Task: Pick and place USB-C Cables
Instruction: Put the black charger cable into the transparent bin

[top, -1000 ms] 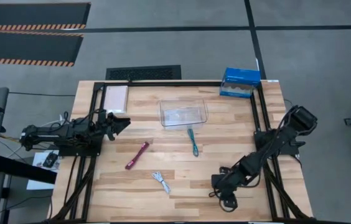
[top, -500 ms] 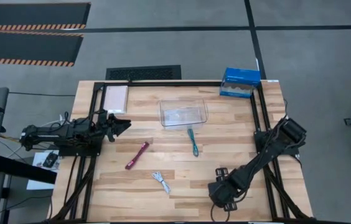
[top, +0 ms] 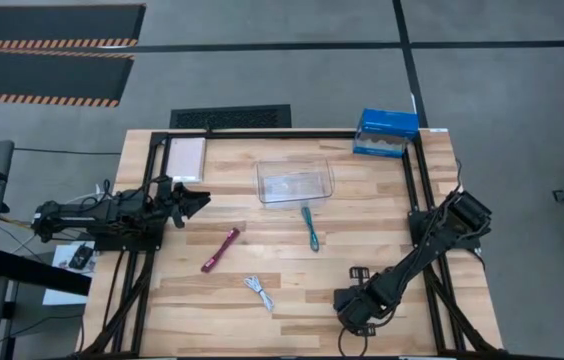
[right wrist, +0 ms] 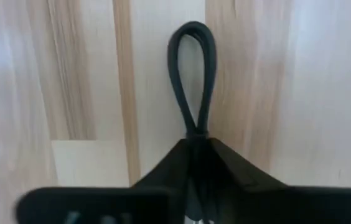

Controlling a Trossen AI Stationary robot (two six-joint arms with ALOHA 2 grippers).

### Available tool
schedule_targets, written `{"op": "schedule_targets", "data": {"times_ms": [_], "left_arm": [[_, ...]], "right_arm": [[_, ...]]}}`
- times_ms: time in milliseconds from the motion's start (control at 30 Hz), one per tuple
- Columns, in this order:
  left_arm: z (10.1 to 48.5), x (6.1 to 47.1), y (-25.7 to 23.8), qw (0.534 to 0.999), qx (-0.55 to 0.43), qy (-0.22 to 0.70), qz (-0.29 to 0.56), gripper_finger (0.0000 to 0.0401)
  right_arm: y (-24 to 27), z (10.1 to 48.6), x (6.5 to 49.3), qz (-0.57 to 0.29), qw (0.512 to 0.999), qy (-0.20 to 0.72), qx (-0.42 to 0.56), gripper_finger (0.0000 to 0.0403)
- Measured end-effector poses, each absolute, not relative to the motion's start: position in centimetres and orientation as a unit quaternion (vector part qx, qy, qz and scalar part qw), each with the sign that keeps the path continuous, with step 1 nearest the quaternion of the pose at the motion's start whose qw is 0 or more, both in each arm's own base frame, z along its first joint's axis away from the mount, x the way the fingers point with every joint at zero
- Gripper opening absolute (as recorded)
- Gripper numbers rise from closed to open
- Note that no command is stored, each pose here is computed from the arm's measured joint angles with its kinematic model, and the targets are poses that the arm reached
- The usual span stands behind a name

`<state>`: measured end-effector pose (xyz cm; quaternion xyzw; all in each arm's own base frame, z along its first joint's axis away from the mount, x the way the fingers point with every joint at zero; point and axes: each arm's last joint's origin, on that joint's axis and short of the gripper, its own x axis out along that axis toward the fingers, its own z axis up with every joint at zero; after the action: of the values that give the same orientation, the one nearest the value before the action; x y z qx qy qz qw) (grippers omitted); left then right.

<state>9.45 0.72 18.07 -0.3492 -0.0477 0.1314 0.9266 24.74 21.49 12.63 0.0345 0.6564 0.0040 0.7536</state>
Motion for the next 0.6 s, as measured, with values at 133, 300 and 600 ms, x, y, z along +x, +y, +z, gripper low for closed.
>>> {"op": "schedule_targets", "data": {"times_ms": [133, 300, 600], "left_arm": [[18.2, 9.5, 0.7, 0.926, -0.351, -0.055, 0.129, 0.0165], [18.7, 9.5, 0.7, 0.923, -0.357, -0.077, 0.123, 0.0165], [18.4, 10.4, 0.8, 0.919, -0.357, -0.065, 0.153, 0.0165]], "right_arm": [[21.5, 12.7, 24.8, -0.017, 0.761, 0.647, 0.041, 0.0015], [21.4, 12.6, 24.8, -0.039, 0.770, 0.635, 0.044, 0.0017], [19.8, 14.6, 25.6, -0.092, 0.822, 0.562, 0.021, 0.0011]]}}
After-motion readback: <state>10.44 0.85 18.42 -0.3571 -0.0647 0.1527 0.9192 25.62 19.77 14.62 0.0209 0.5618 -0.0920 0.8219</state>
